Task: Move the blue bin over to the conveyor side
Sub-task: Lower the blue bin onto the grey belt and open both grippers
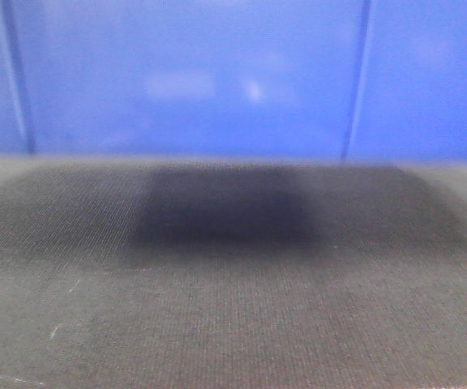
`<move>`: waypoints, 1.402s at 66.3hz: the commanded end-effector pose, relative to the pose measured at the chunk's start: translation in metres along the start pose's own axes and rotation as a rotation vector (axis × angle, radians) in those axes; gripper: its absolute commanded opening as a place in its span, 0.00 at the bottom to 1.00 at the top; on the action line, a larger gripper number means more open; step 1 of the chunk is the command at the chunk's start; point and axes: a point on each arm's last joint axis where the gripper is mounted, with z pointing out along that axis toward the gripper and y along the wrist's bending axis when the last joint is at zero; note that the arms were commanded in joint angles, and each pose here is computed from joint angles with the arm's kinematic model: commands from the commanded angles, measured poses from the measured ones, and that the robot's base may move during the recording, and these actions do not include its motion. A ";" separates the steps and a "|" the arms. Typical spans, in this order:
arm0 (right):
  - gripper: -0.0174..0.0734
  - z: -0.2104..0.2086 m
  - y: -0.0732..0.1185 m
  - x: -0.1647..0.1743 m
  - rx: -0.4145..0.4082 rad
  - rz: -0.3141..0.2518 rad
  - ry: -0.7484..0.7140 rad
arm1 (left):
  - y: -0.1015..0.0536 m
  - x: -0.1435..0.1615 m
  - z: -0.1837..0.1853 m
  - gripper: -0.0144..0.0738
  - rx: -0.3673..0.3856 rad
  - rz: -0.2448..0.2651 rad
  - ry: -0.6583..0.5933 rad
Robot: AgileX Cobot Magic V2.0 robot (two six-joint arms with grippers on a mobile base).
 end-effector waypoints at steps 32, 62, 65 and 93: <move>0.69 0.034 0.013 -0.008 -0.060 -0.019 -0.011 | -0.034 -0.009 0.048 0.60 0.115 -0.026 -0.003; 0.66 -0.029 0.008 -0.002 -0.069 -0.016 -0.085 | 0.005 -0.003 -0.044 0.84 0.074 -0.063 -0.159; 0.58 -0.041 0.007 0.000 -0.071 -0.015 -0.102 | 0.012 0.001 -0.059 0.84 0.067 -0.064 -0.206; 0.11 -0.138 -0.008 0.052 -0.073 -0.047 -0.339 | 0.034 0.115 -0.116 0.24 0.131 -0.057 -0.508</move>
